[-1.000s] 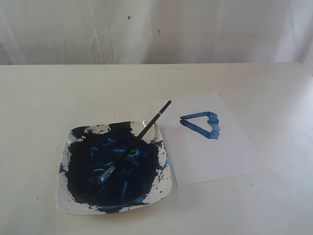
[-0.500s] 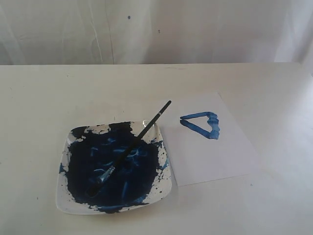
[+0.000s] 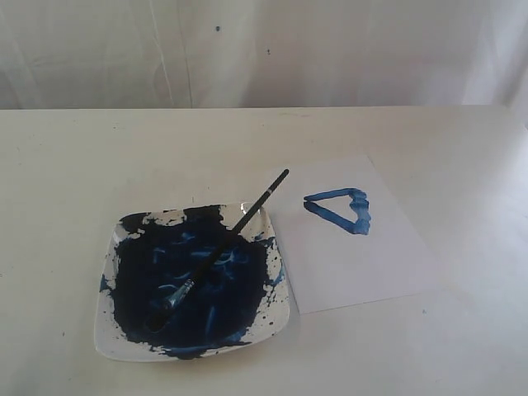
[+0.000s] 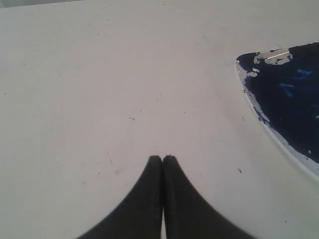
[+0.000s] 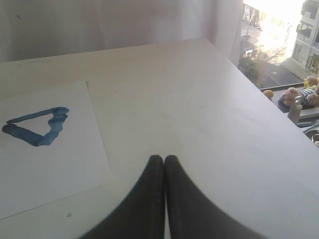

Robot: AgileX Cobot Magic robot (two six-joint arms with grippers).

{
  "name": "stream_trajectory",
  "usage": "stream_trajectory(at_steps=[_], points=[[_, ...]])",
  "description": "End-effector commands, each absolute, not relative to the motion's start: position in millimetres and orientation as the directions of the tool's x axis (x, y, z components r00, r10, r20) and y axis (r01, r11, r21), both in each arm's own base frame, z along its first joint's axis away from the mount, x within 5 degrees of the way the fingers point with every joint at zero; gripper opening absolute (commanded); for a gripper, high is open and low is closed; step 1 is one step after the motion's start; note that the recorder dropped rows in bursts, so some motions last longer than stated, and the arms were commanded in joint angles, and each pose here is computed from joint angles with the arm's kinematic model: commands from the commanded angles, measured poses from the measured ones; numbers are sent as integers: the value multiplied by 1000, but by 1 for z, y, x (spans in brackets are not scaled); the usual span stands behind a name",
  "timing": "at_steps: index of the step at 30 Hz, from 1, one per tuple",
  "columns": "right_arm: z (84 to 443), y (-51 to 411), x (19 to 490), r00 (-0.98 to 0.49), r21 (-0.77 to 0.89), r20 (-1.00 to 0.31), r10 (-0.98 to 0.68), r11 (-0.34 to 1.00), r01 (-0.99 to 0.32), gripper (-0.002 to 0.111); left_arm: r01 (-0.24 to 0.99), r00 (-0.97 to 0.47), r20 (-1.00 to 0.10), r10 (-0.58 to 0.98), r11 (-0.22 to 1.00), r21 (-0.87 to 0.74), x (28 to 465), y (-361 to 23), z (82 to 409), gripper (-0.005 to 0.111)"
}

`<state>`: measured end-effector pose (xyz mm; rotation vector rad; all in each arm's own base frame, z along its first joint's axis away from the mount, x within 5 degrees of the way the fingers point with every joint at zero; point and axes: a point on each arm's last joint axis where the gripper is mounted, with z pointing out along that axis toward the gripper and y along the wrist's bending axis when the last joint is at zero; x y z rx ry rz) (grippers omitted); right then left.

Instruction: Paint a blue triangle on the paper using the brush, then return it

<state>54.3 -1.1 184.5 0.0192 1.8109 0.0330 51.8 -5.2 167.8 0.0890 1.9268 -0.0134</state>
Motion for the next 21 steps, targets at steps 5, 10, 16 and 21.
stream_trajectory(at_steps=[5, 10, 16, 21], points=[[185, -1, 54, -224, 20, -974, 18, 1000, -4, 0, 75, -346, -937, 52, 997, 28, 52, -6, 167, 0], [185, -1, 54, -224, 20, -974, 18, 1000, -4, 0, 77, -346, -937, 52, 997, 28, 52, -6, 167, 0], [185, -1, 54, -224, 20, -974, 18, 1000, -4, 0, 125, -343, -937, 69, 992, 28, 51, -8, 167, 0], [185, -1, 54, -224, 20, -974, 18, 1000, -4, 0, 127, -343, -937, 70, 992, 28, 51, -8, 167, 0]])
